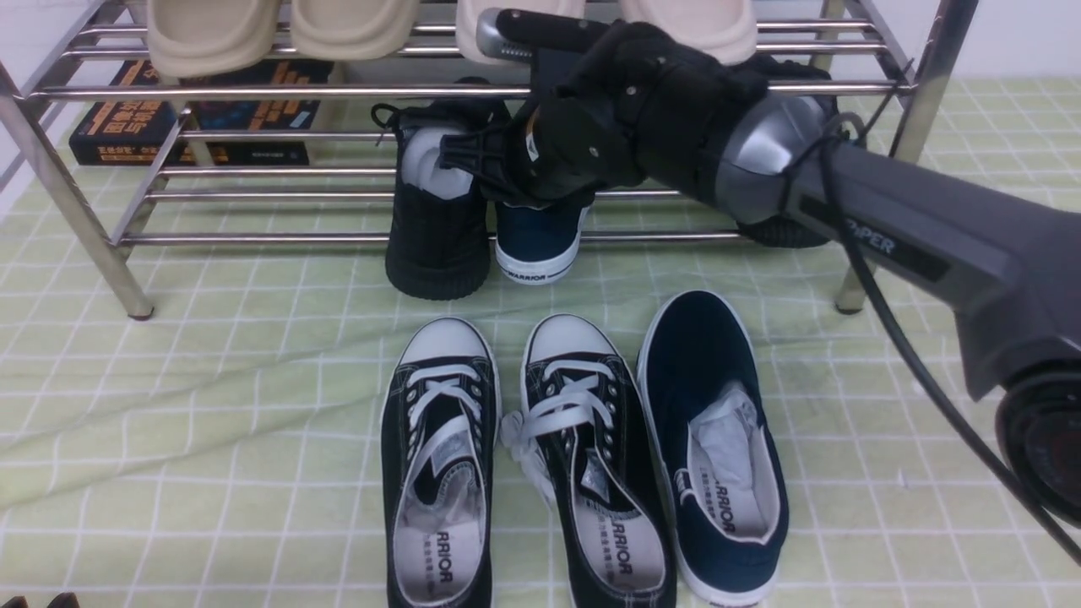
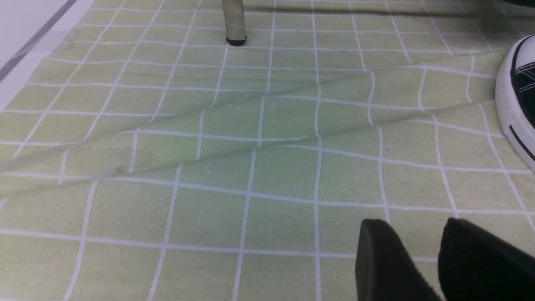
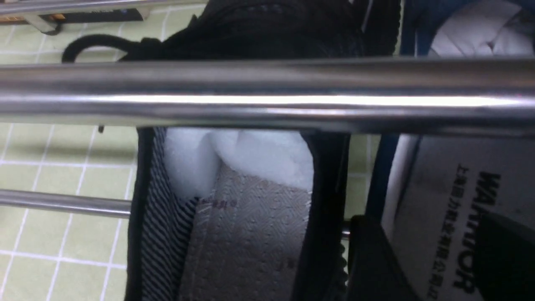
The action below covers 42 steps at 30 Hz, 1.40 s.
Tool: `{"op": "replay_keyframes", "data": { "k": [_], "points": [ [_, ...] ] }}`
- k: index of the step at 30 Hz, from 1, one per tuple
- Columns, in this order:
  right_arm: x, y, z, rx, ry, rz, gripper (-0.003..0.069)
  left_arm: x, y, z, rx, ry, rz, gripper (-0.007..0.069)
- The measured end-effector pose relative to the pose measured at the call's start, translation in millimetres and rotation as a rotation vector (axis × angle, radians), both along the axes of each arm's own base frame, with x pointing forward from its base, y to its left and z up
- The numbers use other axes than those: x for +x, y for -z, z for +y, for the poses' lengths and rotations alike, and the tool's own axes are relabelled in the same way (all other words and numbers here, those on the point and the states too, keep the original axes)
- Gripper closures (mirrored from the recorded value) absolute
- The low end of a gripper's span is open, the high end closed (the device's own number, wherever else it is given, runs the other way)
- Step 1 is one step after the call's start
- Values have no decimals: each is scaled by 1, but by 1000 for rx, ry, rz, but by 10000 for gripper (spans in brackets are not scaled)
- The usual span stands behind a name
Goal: Take the shoes off the shelf with your hand from the green coffee tablecloth.
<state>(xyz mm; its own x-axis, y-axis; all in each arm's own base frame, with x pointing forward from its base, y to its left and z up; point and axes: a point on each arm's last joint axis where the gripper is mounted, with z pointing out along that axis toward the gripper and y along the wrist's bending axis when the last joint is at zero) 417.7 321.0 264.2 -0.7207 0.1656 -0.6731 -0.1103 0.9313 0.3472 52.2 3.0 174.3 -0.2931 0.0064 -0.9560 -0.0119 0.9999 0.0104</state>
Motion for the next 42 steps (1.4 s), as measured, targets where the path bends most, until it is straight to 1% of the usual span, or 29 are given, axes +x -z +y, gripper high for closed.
{"op": "replay_keyframes", "data": {
  "k": [2, 4, 6, 12, 14, 17, 21, 23, 24, 26, 27, 30, 32, 34, 35, 38, 42],
  "points": [
    [0, 0, 1, -1, -9, -6, 283, 0, 0, 0, 0, 0, 0, 386],
    [1, 0, 2, 5, -17, -17, 254, 0, 0, 0, 0, 0, 0, 386],
    [1, 2, 3, 4, -19, -15, 246, 0, 0, 0, 0, 0, 0, 386],
    [4, 12, 5, -4, -27, -18, 244, 0, 0, 0, 0, 0, 0, 386],
    [5, 16, 6, -7, -28, -15, 253, 0, 0, 0, 0, 0, 0, 386],
    [6, 19, 7, -15, -31, -12, 311, 0, 0, 0, 0, 0, 0, 386],
    [6, 19, 7, -47, -58, -23, 480, 0, 0, 0, 0, 0, 0, 386],
    [5, 16, 6, -70, -76, -29, 600, 0, 0, 0, 0, 0, 0, 386],
    [3, 13, 4, -84, -81, -26, 624, 0, 0, 0, 0, 0, 0, 386],
    [1, 9, 2, -98, -85, -21, 624, 0, 0, 0, 0, 0, 0, 386],
    [-5, -1, -4, -143, -85, 12, 624, 0, 0, 0, 0, 0, 0, 386],
    [-18, -15, -14, -224, -95, 79, 624, 0, 0, 0, 0, 0, 0, 386],
    [-36, -33, -19, -275, -138, 130, 624, 0, 0, 0, 0, 0, 0, 386],
    [-46, -42, -20, -305, -167, 151, 624, 0, 0, 0, 0, 0, 0, 386],
    [-59, -52, -20, -333, -204, 172, 624, 0, 0, 0, 0, 0, 0, 386],
    [-78, -70, -24, -374, -251, 205, 624, 0, 0, 0, 0, 0, 0, 386],
    [-90, -86, -30, -385, -295, 197, 624, 0, 0, 0, 0, 0, 0, 386]
  ]
}}
